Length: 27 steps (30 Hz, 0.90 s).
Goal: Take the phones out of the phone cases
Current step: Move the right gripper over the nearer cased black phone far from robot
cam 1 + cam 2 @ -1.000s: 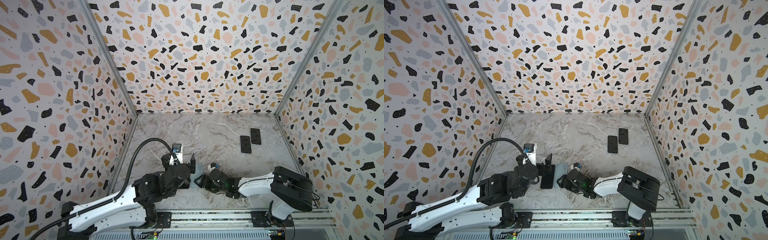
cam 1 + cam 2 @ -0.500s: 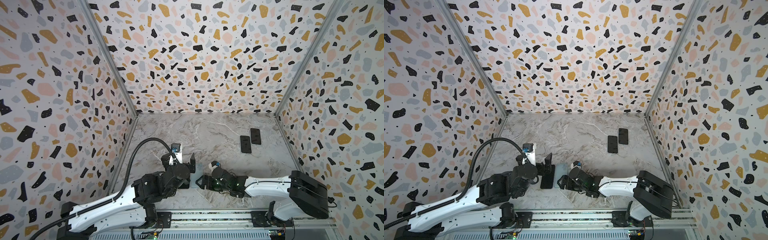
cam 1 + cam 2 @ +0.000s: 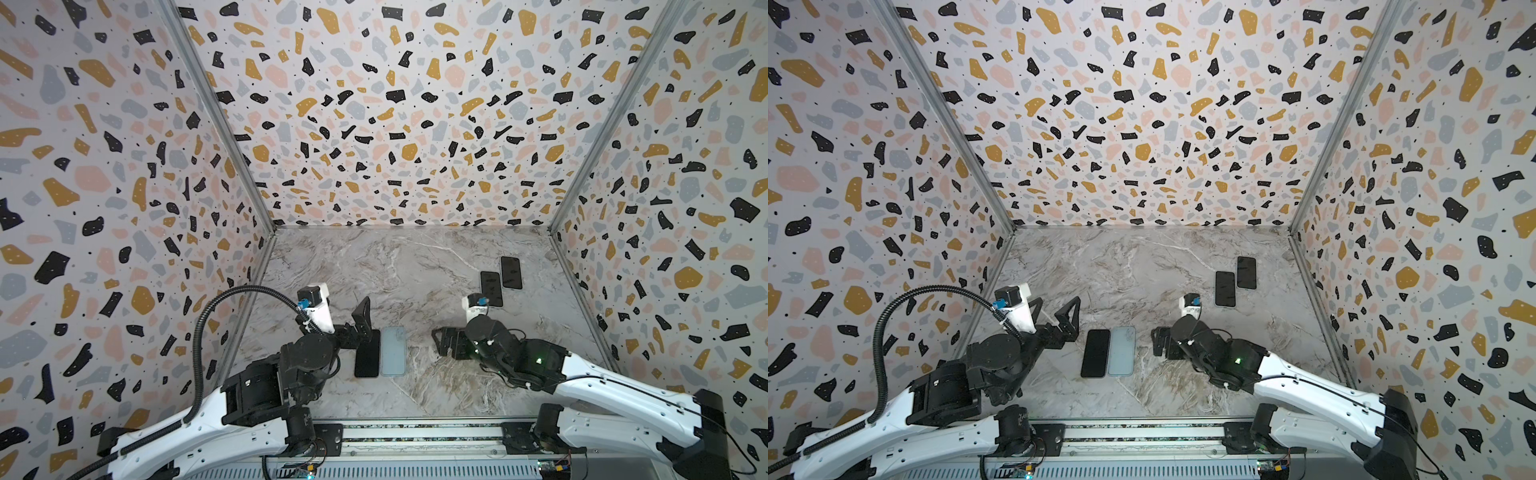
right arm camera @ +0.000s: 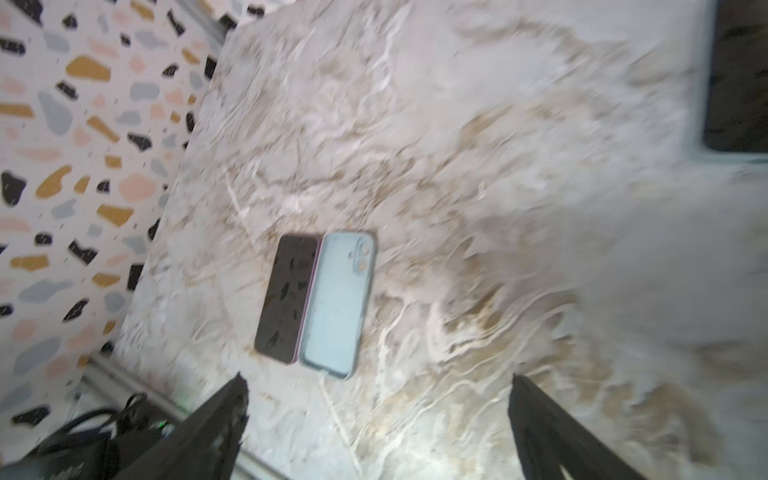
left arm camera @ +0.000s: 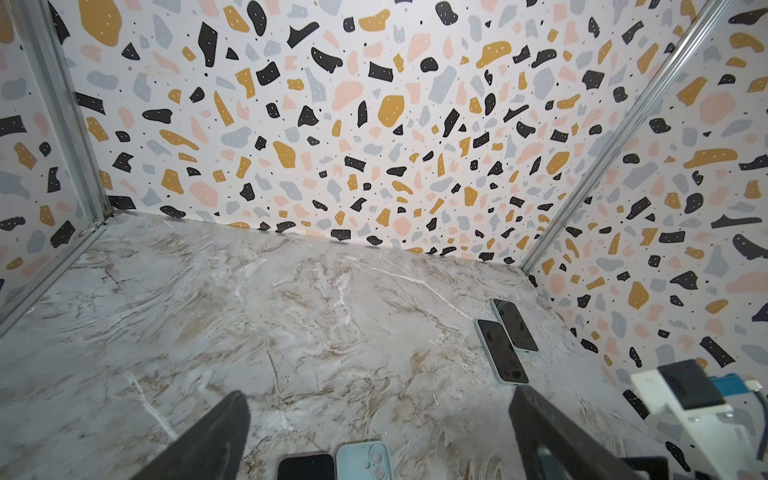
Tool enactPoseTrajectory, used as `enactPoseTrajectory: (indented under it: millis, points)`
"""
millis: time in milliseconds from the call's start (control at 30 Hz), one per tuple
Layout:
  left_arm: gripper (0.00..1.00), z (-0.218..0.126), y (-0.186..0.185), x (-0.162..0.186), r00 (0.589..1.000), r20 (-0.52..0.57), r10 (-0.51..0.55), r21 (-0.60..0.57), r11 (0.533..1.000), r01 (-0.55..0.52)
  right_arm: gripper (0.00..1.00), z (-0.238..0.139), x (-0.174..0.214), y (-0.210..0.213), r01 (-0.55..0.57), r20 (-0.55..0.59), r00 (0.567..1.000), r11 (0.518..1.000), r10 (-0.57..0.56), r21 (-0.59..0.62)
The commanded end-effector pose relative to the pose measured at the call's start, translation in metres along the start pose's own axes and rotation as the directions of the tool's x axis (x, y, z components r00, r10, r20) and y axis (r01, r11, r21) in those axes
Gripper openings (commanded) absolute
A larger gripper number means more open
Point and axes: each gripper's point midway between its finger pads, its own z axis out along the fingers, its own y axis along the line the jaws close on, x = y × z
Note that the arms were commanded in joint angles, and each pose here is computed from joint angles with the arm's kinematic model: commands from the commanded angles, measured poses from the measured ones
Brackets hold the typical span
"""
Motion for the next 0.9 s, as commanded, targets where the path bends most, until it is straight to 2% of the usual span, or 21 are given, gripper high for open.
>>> enactPoseTrajectory:
  millis: [0, 200, 367, 567, 867]
  points:
    - [0.99, 0.002, 0.002, 0.003, 0.999, 0.011, 0.035, -0.013, 0.999, -0.035, 0.99, -0.017, -0.019, -0.051, 0.114, -0.006, 0.993, 0.975, -0.115, 0.191]
    - [1.00, 0.007, -0.006, 0.017, 0.998, -0.021, 0.066, 0.022, 0.998, -0.066, 0.99, -0.004, -0.064, -0.085, 0.150, -0.030, 0.989, 0.962, -0.147, 0.227]
    - [1.00, 0.014, -0.013, 0.031, 0.992, -0.053, 0.113, 0.033, 0.993, -0.111, 1.00, 0.027, -0.090, -0.117, 0.215, -0.103, 0.976, 0.932, -0.193, 0.293]
    - [1.00, 0.016, -0.015, 0.038, 0.986, -0.075, 0.148, 0.047, 0.988, -0.145, 0.99, 0.068, -0.103, -0.154, 0.243, -0.181, 0.964, 0.915, -0.192, 0.321]
    - [1.00, 0.014, -0.005, 0.045, 0.984, -0.086, 0.153, 0.024, 0.988, -0.151, 0.97, 0.122, -0.103, -0.196, 0.227, -0.265, 0.954, 0.919, -0.143, 0.323]
